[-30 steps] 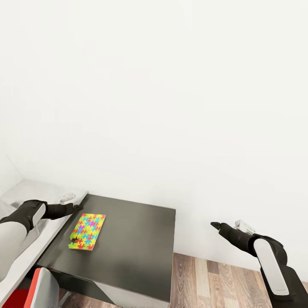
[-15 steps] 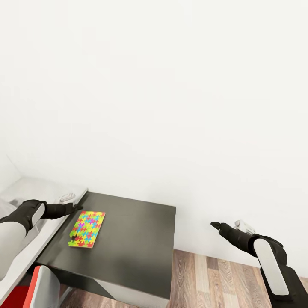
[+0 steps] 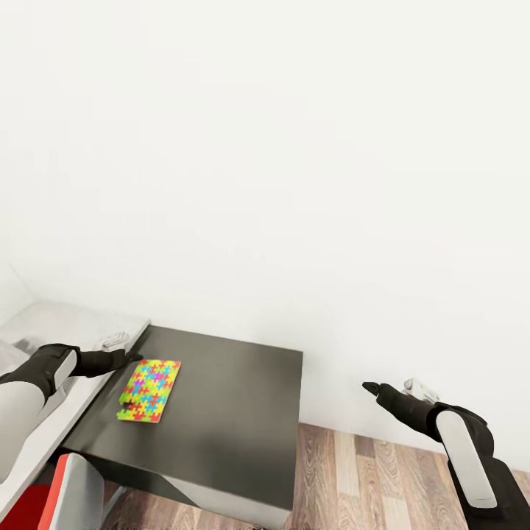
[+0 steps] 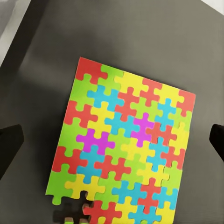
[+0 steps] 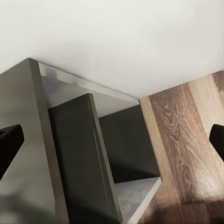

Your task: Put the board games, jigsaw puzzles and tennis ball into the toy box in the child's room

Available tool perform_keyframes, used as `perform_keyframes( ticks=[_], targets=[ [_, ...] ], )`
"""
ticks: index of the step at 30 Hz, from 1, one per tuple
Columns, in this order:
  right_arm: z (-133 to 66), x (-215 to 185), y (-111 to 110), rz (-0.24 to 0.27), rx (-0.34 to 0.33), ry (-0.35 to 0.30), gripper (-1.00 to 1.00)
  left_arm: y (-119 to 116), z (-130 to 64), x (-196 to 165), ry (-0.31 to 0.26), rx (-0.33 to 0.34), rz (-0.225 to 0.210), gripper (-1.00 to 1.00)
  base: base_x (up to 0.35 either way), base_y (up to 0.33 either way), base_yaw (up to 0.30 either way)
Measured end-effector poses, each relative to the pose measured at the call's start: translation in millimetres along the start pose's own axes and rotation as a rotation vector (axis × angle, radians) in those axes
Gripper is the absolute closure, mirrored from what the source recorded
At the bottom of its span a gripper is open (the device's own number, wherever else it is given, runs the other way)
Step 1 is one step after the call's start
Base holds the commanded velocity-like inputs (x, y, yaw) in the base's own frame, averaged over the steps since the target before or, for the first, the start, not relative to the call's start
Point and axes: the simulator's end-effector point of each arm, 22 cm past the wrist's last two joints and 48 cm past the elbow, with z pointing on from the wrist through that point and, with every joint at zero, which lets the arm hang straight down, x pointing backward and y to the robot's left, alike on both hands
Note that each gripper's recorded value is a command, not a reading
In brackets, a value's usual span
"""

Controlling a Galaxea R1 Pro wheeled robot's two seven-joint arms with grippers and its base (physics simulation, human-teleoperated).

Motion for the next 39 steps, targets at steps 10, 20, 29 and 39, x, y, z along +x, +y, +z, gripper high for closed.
perform_keyframes(
  ticks=[10, 20, 29, 39],
  targets=[
    [5.4, 4.7, -4.2, 0.002, 0.009, 0.013, -1.0, 3.2, 7.4, 6.6, 0.016, -0.005, -0.001, -1.0, 0.0, 0.0, 0.0],
    [10.6, 9.8, -8.7, 0.004, 0.019, 0.026, -1.0, 5.7, 15.0, 13.4, 0.032, -0.009, -0.003, -1.0, 0.0, 0.0, 0.0],
    [15.5, 15.2, -12.4, 0.007, 0.027, 0.039, -1.0, 8.9, 21.3, 19.0, 0.045, -0.013, -0.005, -1.0, 0.0, 0.0, 0.0],
    [20.6, 20.1, -16.6, 0.009, 0.036, 0.052, -1.0, 8.0, 25.9, 23.7, 0.054, 0.017, -0.019, -1.0, 0.0, 0.0, 0.0]
  ],
)
